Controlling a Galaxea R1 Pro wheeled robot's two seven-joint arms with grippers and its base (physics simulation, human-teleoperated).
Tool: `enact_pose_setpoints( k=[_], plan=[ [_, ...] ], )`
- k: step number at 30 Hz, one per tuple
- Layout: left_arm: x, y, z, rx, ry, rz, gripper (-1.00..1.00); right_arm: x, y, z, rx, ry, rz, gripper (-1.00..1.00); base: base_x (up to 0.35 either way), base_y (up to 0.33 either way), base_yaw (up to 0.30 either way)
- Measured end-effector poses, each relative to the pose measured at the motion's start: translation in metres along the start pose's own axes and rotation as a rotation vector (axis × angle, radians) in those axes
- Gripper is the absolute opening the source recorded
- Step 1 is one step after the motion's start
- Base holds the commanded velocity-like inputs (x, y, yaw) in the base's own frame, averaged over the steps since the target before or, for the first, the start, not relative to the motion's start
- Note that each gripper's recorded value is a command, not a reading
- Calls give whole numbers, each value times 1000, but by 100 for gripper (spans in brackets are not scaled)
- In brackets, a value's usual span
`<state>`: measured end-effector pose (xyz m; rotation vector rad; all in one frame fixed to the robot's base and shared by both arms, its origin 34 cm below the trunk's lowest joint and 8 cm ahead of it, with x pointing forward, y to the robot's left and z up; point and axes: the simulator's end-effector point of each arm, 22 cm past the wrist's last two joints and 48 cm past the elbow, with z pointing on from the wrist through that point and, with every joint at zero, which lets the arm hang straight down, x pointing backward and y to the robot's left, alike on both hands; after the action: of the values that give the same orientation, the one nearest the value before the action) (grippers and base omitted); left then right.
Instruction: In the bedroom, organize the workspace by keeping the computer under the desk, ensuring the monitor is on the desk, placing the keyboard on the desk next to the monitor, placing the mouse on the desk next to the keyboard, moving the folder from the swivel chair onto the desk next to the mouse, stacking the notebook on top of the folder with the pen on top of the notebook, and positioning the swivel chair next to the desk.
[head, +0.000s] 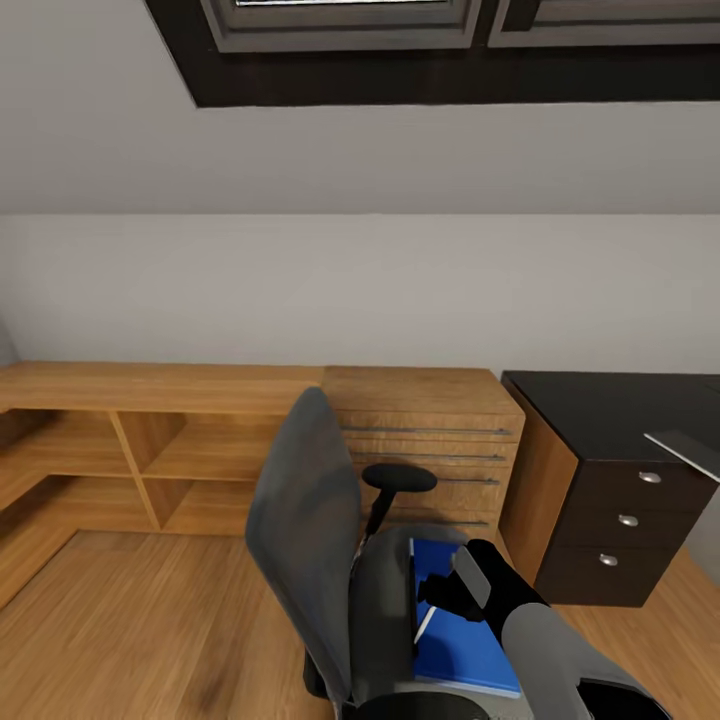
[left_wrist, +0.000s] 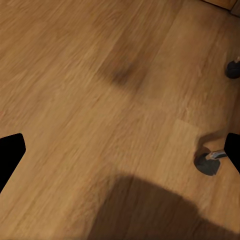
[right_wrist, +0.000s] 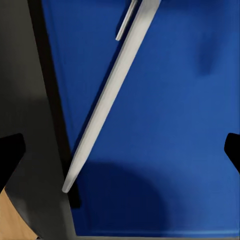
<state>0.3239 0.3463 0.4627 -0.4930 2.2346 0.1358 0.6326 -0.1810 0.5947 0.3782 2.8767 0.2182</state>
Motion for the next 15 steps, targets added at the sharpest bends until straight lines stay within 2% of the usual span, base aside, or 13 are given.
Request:
enact_pose_setpoints(
  k=[8,15],
  plan=[
    [5,1,3,-1,0,0,100,1,-1,5,0,-2,0,100,0,0,0],
    [5,1,3,-2,0,0,100,-10,2,0,-5,-29,-3,100,0,0,0]
  ],
)
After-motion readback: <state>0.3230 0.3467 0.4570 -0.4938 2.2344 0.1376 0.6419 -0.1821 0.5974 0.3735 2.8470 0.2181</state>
